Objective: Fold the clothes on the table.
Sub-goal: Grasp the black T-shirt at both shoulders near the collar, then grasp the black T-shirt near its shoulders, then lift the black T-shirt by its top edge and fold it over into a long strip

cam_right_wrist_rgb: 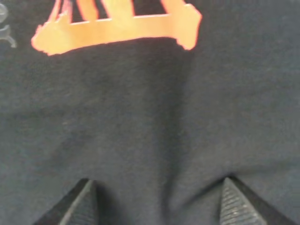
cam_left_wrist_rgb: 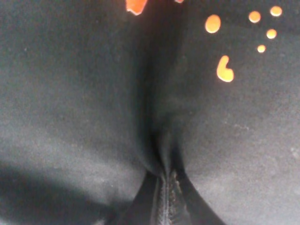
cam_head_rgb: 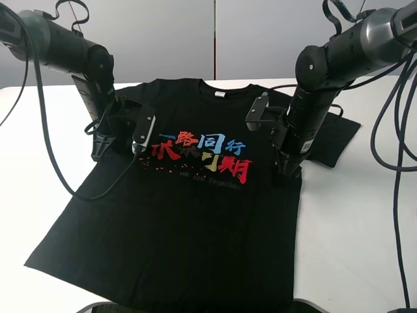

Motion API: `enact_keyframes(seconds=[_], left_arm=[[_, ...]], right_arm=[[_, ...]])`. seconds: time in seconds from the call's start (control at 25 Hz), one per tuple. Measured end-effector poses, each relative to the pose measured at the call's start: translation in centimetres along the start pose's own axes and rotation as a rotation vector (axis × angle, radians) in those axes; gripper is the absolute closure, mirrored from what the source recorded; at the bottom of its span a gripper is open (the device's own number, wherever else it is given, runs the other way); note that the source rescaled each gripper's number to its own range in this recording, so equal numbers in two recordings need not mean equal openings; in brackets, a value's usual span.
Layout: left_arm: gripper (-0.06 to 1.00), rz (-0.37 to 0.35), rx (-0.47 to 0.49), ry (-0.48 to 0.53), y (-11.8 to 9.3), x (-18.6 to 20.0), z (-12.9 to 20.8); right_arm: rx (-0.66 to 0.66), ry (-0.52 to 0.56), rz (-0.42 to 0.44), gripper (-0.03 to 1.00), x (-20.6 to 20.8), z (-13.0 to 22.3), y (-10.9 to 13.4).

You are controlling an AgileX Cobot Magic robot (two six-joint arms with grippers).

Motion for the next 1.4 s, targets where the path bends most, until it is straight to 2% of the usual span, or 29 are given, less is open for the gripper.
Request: enact_keyframes(seconds=[0.2,0.32,0.36,0.48,0.56,0.72,1.04,1.2,1.4], left_arm=[[0.94,-0.007,0.000,-0.004,0.1,0.0,0.0],[0.94,-0.011,0.000,-0.007,0.1,0.0,-0.1],[0.94,-0.011,0.002,-0.007,0.1,0.0,-0.1],[0.94,-0.014,0.015,-0.009,0.2,0.0,-0.1],[0.94,-0.018,0.023,-0.012,0.2,0.0,-0.1],[0.94,-0.024,0.029,-0.017,0.3,0.0,-0.2],[0.94,-0.072,0.126,-0.055,0.8,0.7,-0.5],[0.94,-0.136,0.155,-0.095,1.5,3.3,-0.6],[0.94,-0.241,0.207,-0.128,2.5,7.1,-0.3]], right_arm=[[0.062,0.057,0.029,0.37,-0.2,-0.5,0.4],[0.108,0.112,0.070,0.45,-0.4,-1.1,0.8],[0.119,0.126,0.069,0.53,-0.4,-1.3,1.1],[0.152,0.158,0.062,0.85,-0.5,-1.8,1.9],[0.147,0.166,0.060,0.95,-0.5,-1.9,2.1],[0.135,0.172,0.054,0.96,-0.5,-1.9,2.2],[0.132,0.154,0.078,0.96,0.6,-1.8,2.4],[0.145,0.113,0.175,0.96,4.1,-1.9,2.3],[0.162,0.133,0.361,0.96,9.3,-0.8,2.1]])
Point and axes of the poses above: a point on each arm's last joint axis where the gripper is mounted, x pointing back along that axis away from the gripper, y along the wrist's bending axis when the last joint is at zero, z = x × y, the point moved 2 cm from there along -x, pointing out along that axis toward the gripper, and after that the axes turned 12 degrees about x, right-handed, at the moved point
